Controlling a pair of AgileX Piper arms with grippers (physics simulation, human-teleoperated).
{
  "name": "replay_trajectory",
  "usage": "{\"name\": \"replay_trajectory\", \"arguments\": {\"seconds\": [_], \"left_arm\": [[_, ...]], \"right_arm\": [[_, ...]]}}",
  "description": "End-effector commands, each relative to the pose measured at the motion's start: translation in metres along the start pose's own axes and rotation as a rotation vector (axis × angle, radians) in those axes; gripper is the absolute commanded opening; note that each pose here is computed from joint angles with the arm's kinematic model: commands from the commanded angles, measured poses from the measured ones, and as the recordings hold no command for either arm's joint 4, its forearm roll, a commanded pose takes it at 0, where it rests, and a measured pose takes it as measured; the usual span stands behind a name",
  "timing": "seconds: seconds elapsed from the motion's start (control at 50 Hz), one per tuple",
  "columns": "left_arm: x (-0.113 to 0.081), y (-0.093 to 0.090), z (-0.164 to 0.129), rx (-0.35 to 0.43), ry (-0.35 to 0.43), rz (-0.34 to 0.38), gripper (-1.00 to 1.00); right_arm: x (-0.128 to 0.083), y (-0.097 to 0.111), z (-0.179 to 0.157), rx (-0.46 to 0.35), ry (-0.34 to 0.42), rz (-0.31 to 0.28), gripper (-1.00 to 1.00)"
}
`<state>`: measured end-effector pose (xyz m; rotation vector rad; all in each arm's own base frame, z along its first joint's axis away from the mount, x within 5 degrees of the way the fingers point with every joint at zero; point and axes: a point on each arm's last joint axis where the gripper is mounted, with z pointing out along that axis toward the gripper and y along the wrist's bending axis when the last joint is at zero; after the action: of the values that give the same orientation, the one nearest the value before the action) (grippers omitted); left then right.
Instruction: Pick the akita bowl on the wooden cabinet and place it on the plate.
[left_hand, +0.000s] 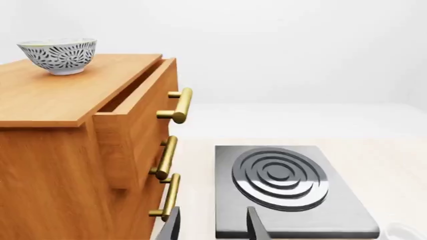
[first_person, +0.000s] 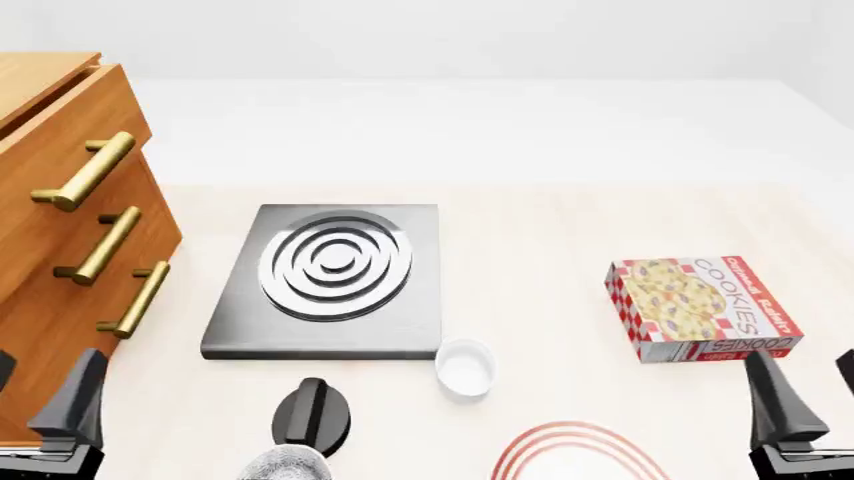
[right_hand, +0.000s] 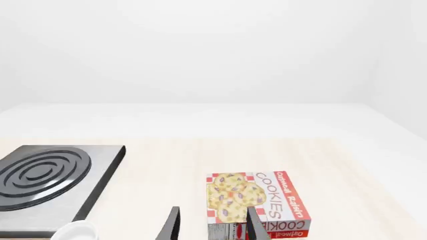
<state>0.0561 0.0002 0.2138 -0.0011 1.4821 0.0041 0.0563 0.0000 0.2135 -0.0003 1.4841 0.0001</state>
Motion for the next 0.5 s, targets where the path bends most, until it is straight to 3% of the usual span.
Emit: {"name": "replay_trajectory", "arguments": {"seconds": [0.02, 0.5], "left_arm": [[-0.001, 0.000, 0.000, -0.009, -0.002, 0.006, 1.00], [-0.016, -0.002, -0.001, 0.029, -0.055, 0.045, 1.00]], "right_arm": [[-0.001, 0.000, 0.000, -0.001, 0.001, -0.001, 1.00], [-0.001, 0.000, 0.000, 0.000, 0.001, 0.000, 1.00]]}}
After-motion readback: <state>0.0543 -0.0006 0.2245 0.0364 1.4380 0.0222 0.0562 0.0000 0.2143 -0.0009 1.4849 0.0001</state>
